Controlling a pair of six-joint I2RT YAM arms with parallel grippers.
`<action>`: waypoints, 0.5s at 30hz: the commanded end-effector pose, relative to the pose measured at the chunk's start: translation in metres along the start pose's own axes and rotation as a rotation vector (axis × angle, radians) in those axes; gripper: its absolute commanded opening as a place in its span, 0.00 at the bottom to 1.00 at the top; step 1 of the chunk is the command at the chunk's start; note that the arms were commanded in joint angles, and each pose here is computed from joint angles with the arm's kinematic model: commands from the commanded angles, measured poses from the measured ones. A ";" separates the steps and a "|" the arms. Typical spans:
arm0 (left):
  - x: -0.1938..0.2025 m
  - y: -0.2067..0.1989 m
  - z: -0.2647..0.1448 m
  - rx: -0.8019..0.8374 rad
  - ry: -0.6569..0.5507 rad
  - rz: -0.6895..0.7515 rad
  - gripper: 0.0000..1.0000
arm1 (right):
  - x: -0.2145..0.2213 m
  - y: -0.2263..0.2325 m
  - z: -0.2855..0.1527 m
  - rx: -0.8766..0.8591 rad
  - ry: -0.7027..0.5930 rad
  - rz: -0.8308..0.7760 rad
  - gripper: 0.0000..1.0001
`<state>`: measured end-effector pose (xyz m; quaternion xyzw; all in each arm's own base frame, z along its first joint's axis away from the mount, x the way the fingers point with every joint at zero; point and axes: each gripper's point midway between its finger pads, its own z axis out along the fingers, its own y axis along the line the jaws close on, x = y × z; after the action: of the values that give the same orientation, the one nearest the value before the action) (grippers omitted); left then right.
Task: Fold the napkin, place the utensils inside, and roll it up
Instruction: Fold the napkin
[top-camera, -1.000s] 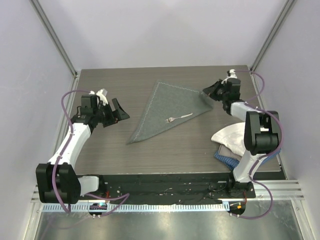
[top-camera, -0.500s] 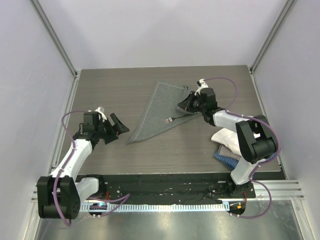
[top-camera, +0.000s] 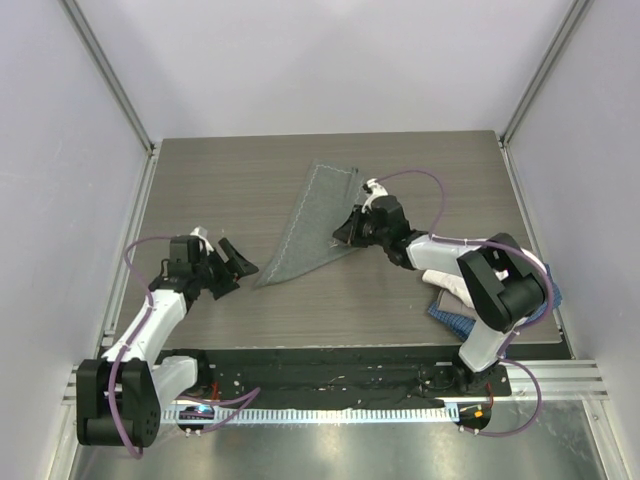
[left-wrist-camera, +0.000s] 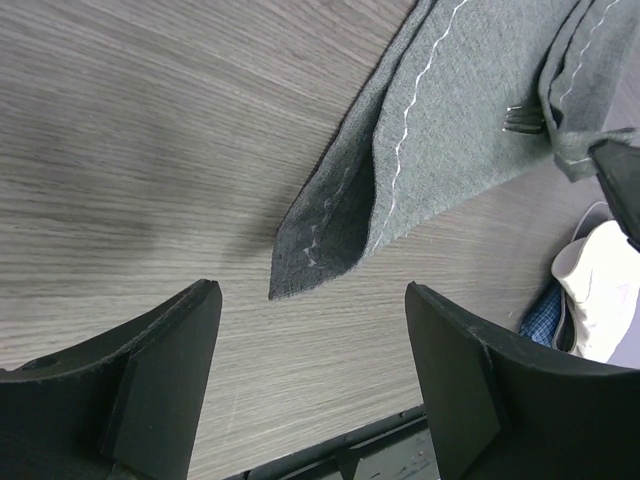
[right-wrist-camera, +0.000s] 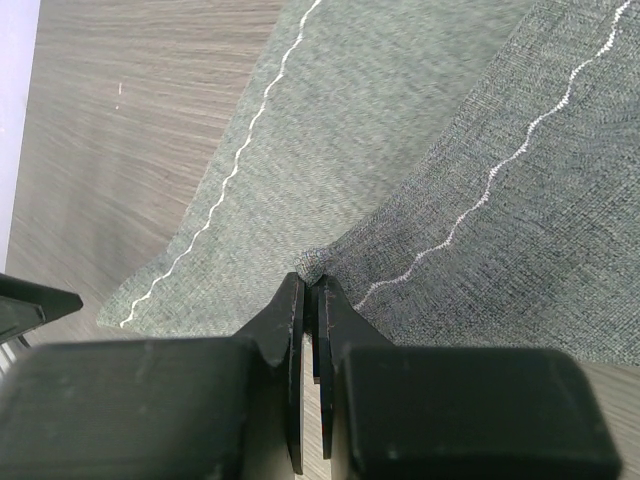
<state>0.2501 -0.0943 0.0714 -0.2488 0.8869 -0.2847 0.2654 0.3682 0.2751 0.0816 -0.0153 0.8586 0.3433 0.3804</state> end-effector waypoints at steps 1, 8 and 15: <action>-0.013 -0.010 -0.001 0.044 -0.062 0.003 0.78 | -0.011 0.013 0.005 -0.013 -0.071 -0.050 0.01; -0.007 -0.004 0.004 0.048 -0.051 -0.024 0.76 | 0.003 0.017 0.011 -0.009 -0.038 -0.071 0.14; 0.001 -0.001 0.010 0.065 -0.038 -0.075 0.71 | -0.004 0.036 -0.002 -0.062 -0.049 -0.105 0.53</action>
<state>0.2472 -0.0961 0.0588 -0.2718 0.8776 -0.2948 0.2627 0.3564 0.2935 0.0718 -0.0437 0.8615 0.3331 0.3808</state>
